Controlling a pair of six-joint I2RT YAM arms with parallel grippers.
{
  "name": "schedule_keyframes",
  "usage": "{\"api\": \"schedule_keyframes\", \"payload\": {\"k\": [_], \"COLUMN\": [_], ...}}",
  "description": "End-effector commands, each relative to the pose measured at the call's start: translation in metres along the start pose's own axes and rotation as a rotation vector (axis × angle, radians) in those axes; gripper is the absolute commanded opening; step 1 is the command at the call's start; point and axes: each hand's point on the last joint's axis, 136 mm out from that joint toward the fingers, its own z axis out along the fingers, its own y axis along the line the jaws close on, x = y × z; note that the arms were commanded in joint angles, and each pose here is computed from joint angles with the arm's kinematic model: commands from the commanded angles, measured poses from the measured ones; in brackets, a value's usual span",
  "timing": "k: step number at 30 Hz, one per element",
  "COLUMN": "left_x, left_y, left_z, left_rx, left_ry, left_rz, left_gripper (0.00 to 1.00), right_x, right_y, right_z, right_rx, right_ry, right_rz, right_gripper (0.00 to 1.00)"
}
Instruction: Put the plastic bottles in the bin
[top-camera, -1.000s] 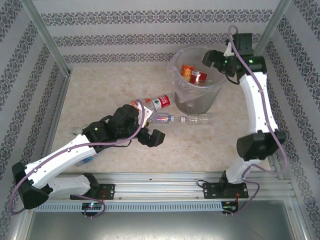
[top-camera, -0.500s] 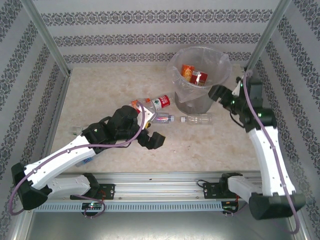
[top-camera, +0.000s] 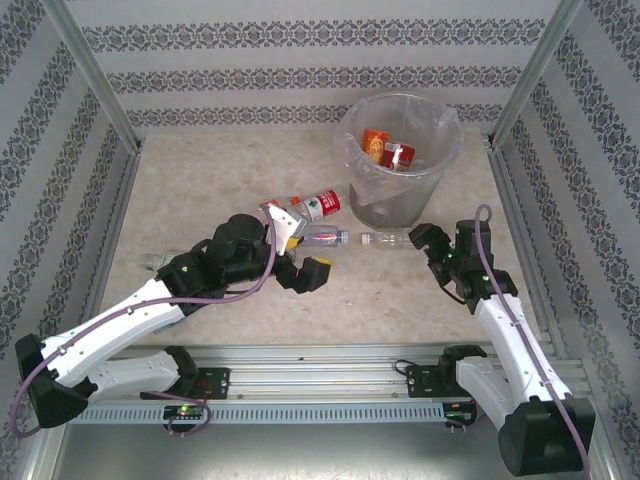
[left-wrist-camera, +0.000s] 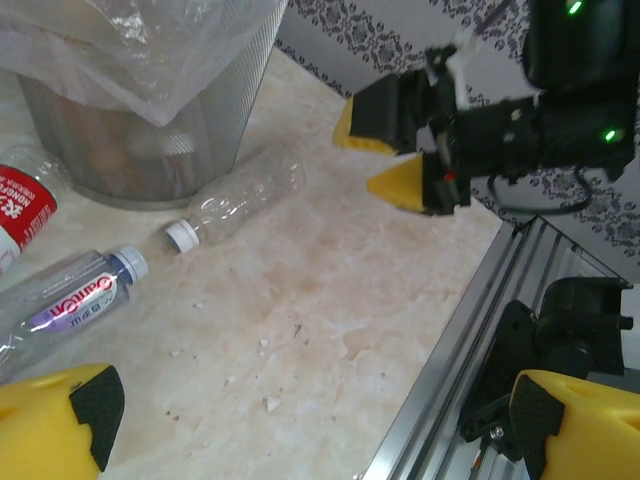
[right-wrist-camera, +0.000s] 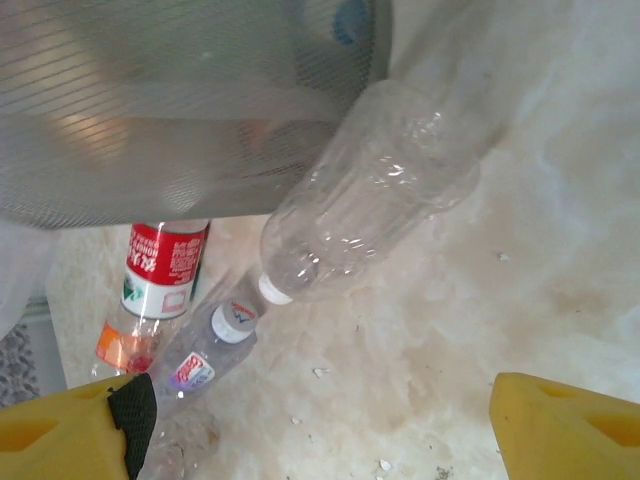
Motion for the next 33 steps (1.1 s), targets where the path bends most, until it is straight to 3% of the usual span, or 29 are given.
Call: {"api": "schedule_keyframes", "payload": {"k": [1,6,13,33], "left_x": [-0.013,-0.009,-0.006,0.002], "left_y": [-0.003,-0.002,-0.006,-0.006], "left_z": [-0.002,0.005,0.010,0.013], "left_rx": [0.017,0.024,0.051,0.059], "left_ry": [-0.068,-0.055,-0.038,-0.019], "left_rz": [-0.012,-0.027,-0.053,-0.089], "left_gripper": [1.00,1.00,1.00,1.00], "right_x": [-0.012,-0.004,-0.005,-0.026], "right_y": [0.018,0.012,0.004,-0.033], "right_z": [0.015,0.049,0.084,0.118], "right_rx": [-0.106,-0.091,-0.063,0.020], "right_ry": [-0.051,0.000,-0.048,-0.207], "right_rz": [0.104,0.179,0.261,0.394], "right_gripper": [0.87,0.88,0.87,0.76]}}
